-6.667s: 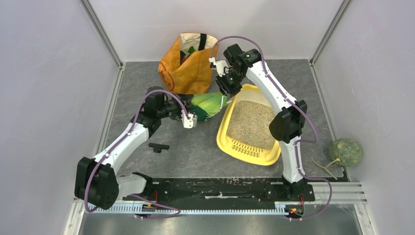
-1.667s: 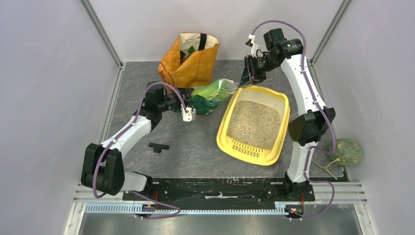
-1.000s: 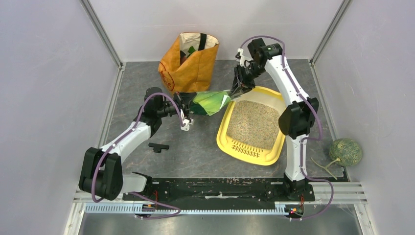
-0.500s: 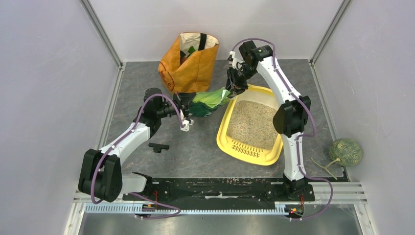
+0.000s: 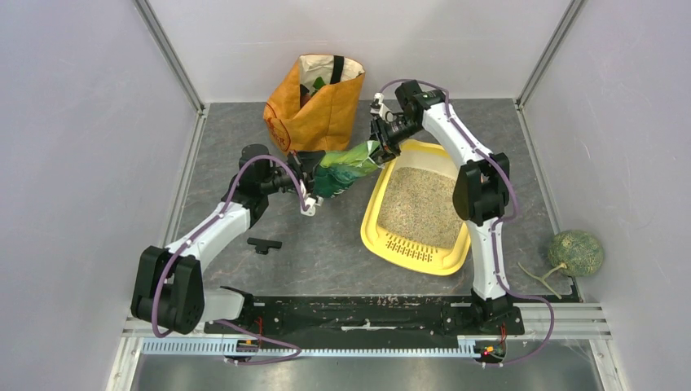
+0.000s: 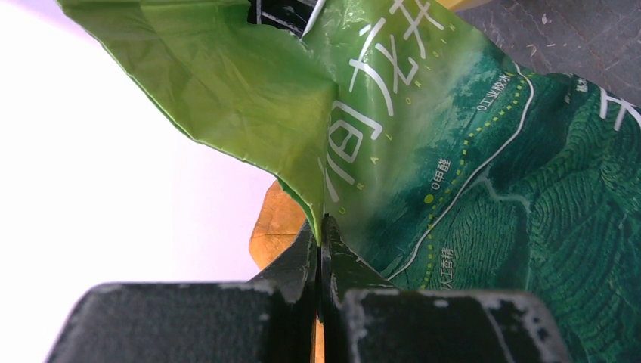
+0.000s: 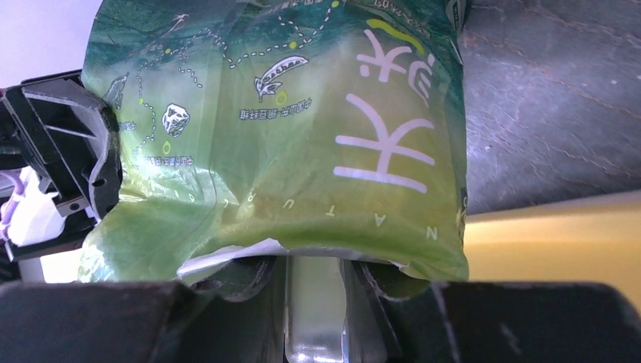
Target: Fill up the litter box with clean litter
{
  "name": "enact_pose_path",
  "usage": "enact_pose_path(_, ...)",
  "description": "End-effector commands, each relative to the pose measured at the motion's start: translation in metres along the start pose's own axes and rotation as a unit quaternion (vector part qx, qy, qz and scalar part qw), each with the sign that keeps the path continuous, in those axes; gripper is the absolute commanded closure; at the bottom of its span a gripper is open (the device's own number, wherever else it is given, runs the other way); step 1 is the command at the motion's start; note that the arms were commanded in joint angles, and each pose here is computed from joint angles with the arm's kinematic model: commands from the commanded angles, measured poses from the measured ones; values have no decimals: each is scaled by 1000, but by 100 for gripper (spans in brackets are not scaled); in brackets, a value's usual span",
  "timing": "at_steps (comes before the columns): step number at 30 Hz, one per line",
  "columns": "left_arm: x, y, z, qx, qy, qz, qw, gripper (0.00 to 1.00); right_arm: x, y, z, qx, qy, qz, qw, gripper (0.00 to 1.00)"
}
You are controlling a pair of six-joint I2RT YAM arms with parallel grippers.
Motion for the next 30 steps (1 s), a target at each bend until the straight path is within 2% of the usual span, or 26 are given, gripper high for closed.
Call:
enact_pose_path(1, -1, 14, 59, -119, 75, -37, 989, 98, 10, 0, 47, 74, 121, -22, 990, 100)
enact_pose_path(11, -2, 5, 62, -87, 78, -15, 993, 98, 41, -11, 74, 105, 182, -51, 976, 100)
enact_pose_path(20, -7, -4, 56, -76, 75, -4, 994, 98, 80, -36, 50, 64, 173, -86, 979, 100)
enact_pose_path(30, -11, -16, 46, -60, 73, 12, 995, 98, 112, -61, 39, 56, 167, -125, 976, 100)
Point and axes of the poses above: each gripper's point midway between its finger pads, its own x axis back along the fingers, its own z axis along the line the jaws close on, y = z × x, the point moved 8 cm from there along x, back along the fingers, and after that the axes turned 6 degrees about x, right-handed, at the moved point
